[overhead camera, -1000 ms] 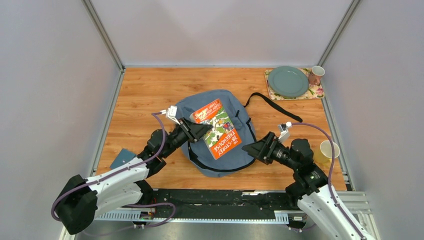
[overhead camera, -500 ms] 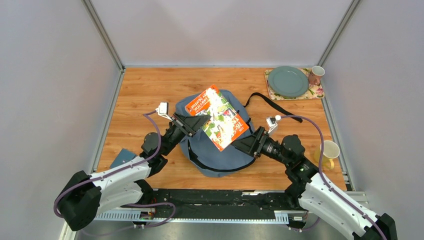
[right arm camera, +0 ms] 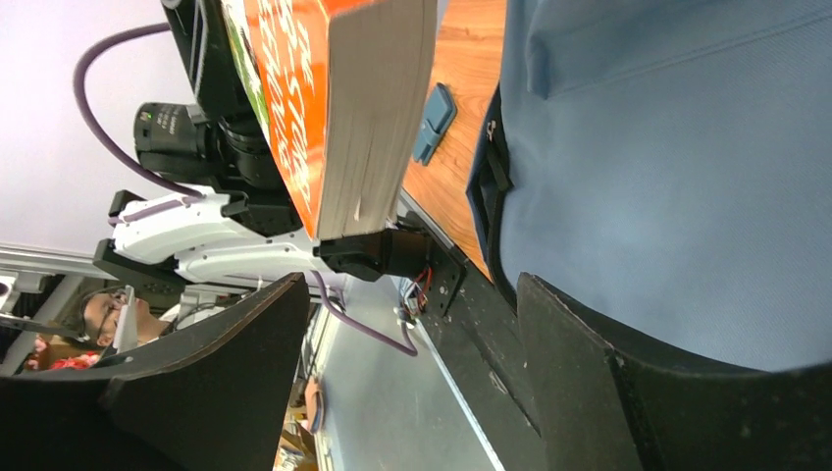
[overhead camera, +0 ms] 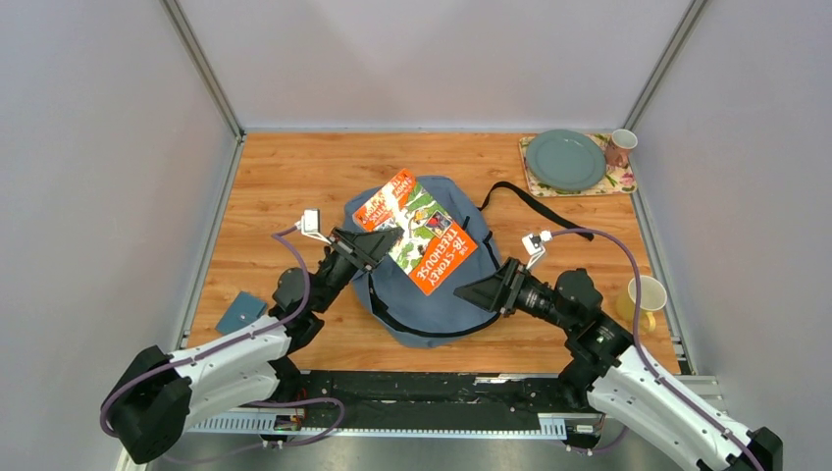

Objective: Pack the student bag
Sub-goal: Pick up the book from the center of the board, then place the book in the student bag.

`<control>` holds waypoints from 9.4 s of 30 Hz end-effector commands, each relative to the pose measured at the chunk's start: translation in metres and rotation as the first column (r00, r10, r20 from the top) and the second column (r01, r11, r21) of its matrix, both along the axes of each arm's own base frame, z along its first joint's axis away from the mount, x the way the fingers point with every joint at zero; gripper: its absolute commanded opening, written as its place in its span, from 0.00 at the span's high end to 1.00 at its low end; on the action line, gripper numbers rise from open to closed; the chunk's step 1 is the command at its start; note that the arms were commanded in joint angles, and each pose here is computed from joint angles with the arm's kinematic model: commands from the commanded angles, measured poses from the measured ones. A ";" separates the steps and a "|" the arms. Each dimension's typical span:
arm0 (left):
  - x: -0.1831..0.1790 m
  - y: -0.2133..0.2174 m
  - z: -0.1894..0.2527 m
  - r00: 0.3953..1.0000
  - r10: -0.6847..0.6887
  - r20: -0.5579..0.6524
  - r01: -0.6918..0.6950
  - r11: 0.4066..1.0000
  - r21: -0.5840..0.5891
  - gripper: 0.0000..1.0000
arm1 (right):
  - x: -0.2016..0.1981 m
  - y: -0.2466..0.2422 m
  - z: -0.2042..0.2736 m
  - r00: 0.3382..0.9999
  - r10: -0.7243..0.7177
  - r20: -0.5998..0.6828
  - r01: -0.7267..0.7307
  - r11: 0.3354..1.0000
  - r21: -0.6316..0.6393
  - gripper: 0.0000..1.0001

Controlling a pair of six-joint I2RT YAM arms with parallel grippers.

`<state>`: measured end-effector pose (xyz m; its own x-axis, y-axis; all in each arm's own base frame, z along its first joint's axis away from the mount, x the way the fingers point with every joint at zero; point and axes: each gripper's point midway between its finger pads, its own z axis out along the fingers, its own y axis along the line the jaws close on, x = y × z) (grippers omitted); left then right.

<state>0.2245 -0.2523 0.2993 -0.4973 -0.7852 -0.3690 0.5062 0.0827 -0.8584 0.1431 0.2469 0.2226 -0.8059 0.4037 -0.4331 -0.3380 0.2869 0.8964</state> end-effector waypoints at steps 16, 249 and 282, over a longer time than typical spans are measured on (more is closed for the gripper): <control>-0.019 0.003 0.049 0.990 -0.070 0.121 0.090 0.983 -0.162 1.00 | 0.019 0.020 0.044 0.991 0.002 0.134 -0.019 0.992 0.127 0.19; 0.006 -0.123 0.007 0.936 -0.335 0.110 0.037 0.404 0.914 1.00 | -0.039 -0.070 -0.029 0.881 -0.239 -0.408 0.285 0.957 0.055 1.00; -0.019 -0.132 0.026 0.869 -0.463 0.175 0.075 0.473 0.878 1.00 | 0.021 0.001 0.041 0.961 -0.080 -0.266 0.176 0.917 0.359 1.00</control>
